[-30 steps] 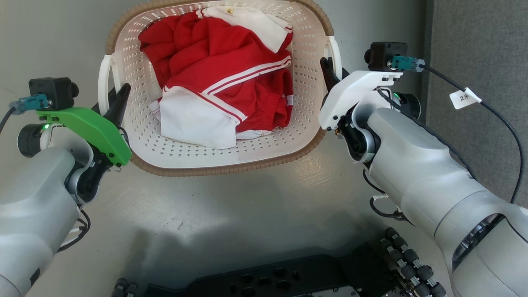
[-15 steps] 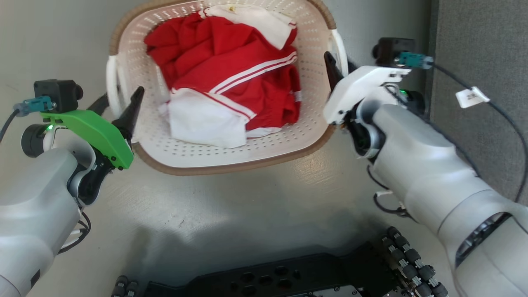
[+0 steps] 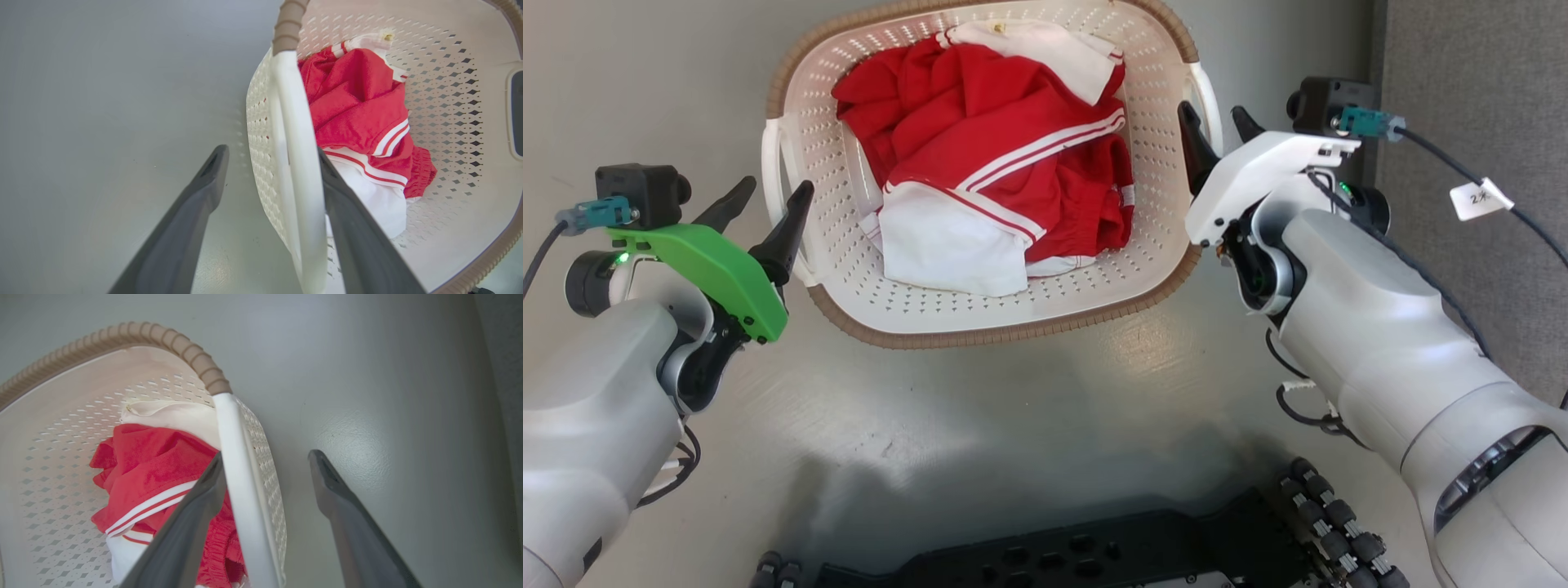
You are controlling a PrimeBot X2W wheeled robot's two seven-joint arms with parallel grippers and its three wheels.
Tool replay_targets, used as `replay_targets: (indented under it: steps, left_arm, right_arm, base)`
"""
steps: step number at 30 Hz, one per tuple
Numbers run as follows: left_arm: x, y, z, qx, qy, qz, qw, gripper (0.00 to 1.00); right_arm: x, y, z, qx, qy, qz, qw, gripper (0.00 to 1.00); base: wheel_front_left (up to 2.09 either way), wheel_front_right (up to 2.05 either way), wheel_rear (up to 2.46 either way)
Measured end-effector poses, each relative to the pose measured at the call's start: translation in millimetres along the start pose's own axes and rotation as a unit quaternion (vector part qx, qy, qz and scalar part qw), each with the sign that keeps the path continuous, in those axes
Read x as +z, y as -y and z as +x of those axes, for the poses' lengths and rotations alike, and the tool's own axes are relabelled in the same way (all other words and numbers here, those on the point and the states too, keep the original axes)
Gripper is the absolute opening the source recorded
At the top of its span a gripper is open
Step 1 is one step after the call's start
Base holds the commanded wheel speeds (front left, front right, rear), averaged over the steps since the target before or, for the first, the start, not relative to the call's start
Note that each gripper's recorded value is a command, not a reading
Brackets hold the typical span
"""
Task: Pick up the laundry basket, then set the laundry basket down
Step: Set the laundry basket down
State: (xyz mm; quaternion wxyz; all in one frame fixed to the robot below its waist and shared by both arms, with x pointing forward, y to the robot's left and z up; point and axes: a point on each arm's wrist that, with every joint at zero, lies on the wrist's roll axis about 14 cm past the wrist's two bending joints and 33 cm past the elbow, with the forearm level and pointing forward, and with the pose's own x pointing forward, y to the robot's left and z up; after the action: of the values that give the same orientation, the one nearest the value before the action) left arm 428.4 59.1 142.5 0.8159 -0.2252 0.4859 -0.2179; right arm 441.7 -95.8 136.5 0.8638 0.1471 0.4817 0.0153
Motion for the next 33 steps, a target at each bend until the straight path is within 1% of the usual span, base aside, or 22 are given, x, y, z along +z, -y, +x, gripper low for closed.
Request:
replay_targets:
  steps: [8,19,26,33]
  left_arm:
    - [14,12,-7,-0.006,0.015,0.010,1.000,1.00]
    - [58,31,-32,-0.005,0.078,0.013,0.997,1.00]
    - [100,58,-56,-0.021,0.143,0.021,0.989,1.00]
    - [132,84,-87,-0.036,0.201,0.039,0.978,1.00]
  right_arm:
    - [10,-9,-12,0.010,0.017,0.003,1.000,1.00]
    - [47,-16,-40,0.013,0.069,-0.012,0.997,1.00]
    - [71,-25,-66,0.021,0.111,-0.027,0.993,1.00]
    - [103,-36,-96,0.030,0.166,-0.030,0.985,1.00]
  base:
    - [0.00,0.00,0.00]
    - [0.00,0.00,0.00]
    - [0.00,0.00,0.00]
    - [0.00,0.00,0.00]
